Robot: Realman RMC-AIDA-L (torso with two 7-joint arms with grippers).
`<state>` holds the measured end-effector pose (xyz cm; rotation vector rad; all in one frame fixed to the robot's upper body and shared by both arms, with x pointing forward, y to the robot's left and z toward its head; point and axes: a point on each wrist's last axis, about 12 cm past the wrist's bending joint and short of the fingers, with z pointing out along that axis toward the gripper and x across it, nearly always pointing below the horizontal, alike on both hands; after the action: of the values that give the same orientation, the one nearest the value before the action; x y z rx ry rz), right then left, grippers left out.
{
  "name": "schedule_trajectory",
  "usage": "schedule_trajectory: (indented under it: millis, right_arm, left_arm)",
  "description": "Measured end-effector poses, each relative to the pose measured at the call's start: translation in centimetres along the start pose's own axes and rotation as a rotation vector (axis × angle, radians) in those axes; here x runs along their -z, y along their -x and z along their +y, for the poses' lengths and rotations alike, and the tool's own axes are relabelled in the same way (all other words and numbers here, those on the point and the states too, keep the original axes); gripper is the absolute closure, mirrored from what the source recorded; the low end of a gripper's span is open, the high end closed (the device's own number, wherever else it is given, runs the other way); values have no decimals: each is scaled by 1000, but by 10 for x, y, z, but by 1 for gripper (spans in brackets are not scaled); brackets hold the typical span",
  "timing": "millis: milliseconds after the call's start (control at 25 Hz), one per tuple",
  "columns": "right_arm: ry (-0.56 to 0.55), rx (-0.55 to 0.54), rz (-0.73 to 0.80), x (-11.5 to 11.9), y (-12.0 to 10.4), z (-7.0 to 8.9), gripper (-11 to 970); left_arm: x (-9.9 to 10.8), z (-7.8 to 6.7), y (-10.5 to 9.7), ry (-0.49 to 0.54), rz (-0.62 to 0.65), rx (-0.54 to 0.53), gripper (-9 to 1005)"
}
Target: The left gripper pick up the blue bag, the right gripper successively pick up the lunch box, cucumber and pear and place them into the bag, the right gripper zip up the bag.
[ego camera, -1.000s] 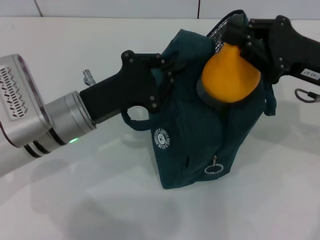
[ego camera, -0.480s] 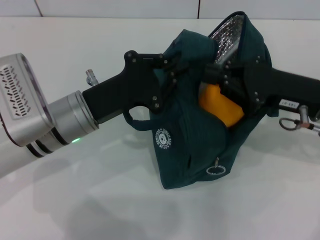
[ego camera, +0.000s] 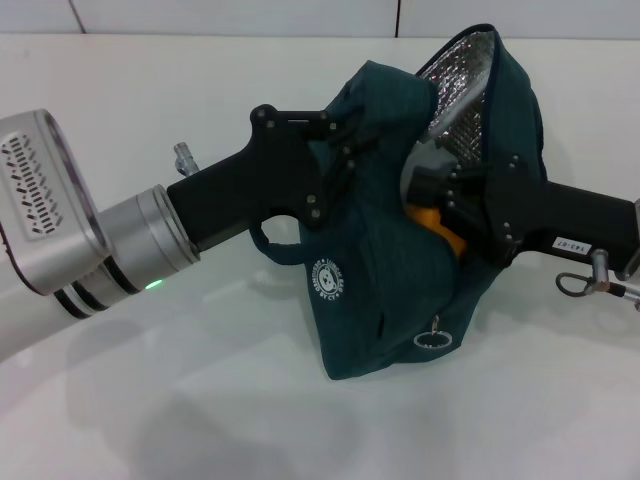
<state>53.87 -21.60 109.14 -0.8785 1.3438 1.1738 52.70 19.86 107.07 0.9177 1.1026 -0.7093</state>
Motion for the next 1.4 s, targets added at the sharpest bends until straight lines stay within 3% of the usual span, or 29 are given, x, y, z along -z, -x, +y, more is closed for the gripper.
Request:
schedule_trajectory:
  millis: [400,480,600,920,1040,1400]
  right_arm:
    - [-16,-4,-111,13,2,9,785]
    - [-35,7,-158,21,3,13,706]
    - [-84,46,-203,40,0,21,587]
    - [-328,50,-84,104,-27,35,471]
    - [-373,32,-44,106,-36,35,428]
    - [-355,24,60,77,-43,17,432]
  left_arm:
    - [1,-1,-1,2,1,9,854]
    - [1,-1,-1,2,1,9,854]
    - [2,-1,-1,5,3,9,854]
    - [7,-1,-3,20,16,4,852]
    - [7,-1,-3,20,20,3,852]
    - [1,1,-3,6,27,-3,850]
